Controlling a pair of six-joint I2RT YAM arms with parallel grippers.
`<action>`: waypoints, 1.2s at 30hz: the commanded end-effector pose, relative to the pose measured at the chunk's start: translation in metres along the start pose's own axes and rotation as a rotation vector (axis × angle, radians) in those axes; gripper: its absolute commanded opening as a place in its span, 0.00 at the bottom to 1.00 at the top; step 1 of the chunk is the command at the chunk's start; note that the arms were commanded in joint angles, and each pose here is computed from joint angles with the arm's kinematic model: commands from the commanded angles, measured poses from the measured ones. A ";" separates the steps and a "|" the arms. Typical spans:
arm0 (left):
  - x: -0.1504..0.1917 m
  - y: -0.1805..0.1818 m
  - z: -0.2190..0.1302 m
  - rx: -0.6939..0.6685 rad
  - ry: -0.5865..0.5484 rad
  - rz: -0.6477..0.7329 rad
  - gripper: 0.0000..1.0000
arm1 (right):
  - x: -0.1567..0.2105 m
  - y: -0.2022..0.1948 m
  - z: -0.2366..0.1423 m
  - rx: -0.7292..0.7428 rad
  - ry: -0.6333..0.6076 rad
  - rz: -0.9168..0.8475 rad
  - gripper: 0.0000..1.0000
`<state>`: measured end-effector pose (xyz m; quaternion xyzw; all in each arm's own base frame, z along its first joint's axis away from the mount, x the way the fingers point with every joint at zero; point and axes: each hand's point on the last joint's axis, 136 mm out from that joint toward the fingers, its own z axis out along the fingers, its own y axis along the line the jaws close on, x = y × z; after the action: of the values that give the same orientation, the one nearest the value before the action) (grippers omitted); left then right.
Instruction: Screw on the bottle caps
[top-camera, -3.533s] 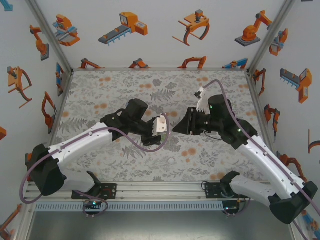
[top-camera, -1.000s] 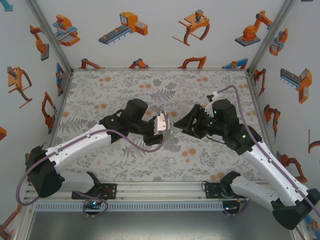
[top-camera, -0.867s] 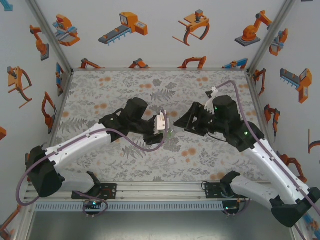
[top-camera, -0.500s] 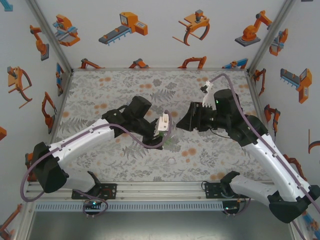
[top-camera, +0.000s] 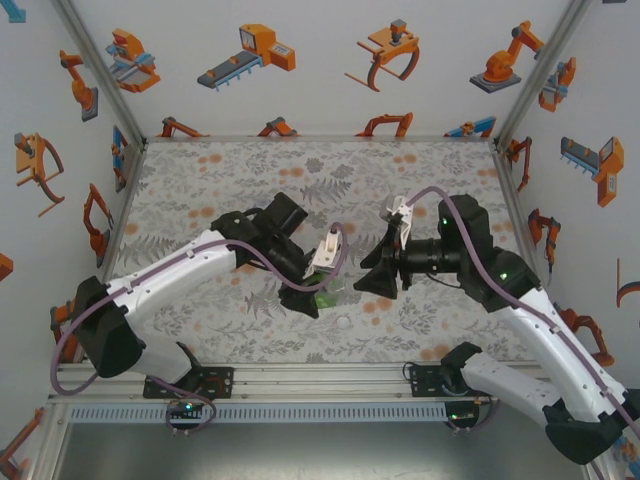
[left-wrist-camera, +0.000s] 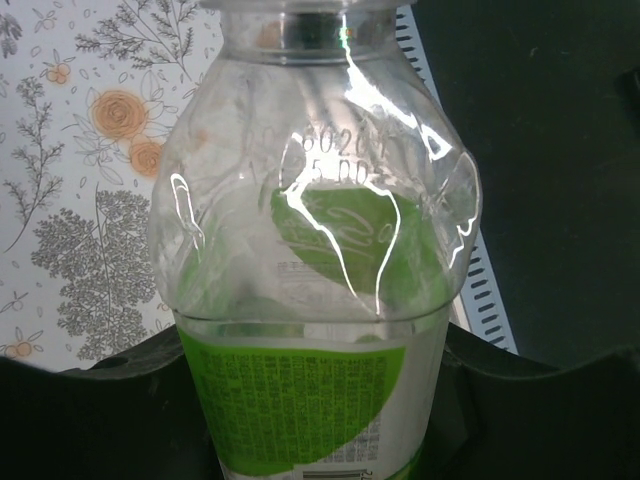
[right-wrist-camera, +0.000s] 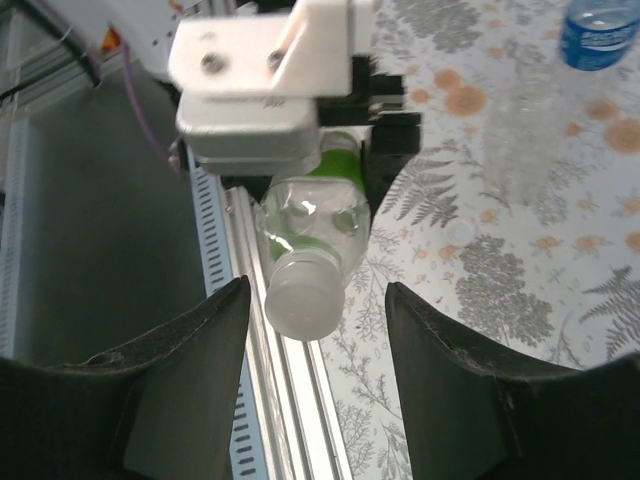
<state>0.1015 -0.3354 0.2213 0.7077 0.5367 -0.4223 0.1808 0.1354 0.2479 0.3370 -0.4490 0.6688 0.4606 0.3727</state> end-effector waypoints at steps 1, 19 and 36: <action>-0.010 -0.007 -0.003 0.052 -0.032 0.012 0.00 | -0.001 0.026 -0.003 -0.127 -0.050 -0.137 0.53; -0.013 -0.007 0.000 0.082 -0.039 0.002 0.00 | 0.011 0.013 0.003 -0.065 -0.022 -0.239 0.42; -0.012 0.006 -0.001 0.018 -0.018 0.025 0.00 | 0.012 -0.021 0.012 0.082 -0.049 0.029 0.00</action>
<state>0.1004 -0.3382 0.2193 0.7043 0.5389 -0.4352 0.1552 0.1280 0.2508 0.3197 -0.4975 0.6298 0.4447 0.3976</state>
